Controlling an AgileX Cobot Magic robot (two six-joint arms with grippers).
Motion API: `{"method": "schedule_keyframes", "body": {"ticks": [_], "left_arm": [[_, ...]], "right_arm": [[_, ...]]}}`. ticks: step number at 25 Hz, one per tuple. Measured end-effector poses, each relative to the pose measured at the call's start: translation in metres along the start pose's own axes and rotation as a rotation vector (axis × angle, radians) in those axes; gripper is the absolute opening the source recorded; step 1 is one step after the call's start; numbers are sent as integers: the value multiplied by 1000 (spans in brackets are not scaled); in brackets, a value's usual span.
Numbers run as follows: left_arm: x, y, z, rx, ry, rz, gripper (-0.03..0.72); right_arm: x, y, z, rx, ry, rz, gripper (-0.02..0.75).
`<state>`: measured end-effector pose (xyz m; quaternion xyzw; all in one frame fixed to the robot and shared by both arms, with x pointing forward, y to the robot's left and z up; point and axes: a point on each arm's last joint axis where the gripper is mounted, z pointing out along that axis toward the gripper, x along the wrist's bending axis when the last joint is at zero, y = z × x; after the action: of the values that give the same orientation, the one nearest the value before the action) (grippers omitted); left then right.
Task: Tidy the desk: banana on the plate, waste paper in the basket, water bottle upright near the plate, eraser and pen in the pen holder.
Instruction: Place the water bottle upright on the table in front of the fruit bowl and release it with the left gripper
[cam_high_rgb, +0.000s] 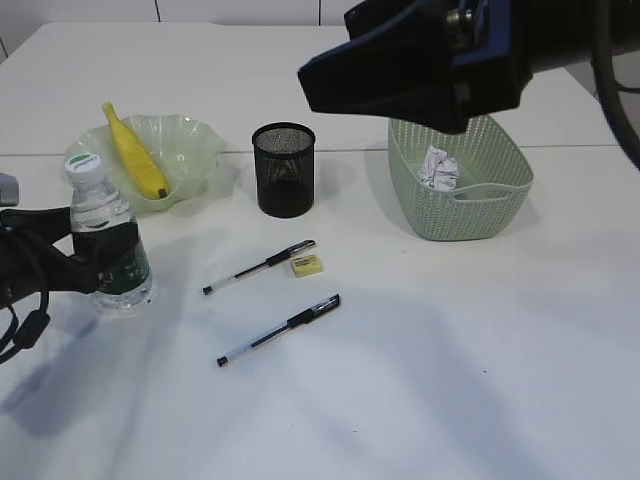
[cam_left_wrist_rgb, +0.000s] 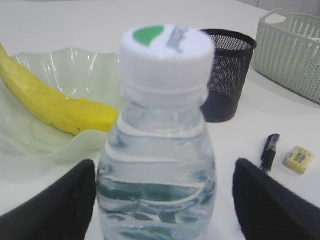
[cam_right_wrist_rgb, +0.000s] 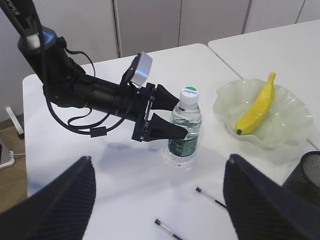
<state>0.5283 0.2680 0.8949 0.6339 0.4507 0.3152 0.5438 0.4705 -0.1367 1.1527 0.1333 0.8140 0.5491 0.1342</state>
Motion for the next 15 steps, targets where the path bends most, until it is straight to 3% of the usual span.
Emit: {"method": "schedule_keyframes", "body": {"ticks": [10, 15], "left_arm": [[-10, 57, -25, -187, 7, 76, 605], [-15, 79, -37, -222, 24, 103, 601]], "right_arm": [[-4, 1, 0, -8, -42, -4, 588], [-7, 1, 0, -15, -79, -4, 588]]}}
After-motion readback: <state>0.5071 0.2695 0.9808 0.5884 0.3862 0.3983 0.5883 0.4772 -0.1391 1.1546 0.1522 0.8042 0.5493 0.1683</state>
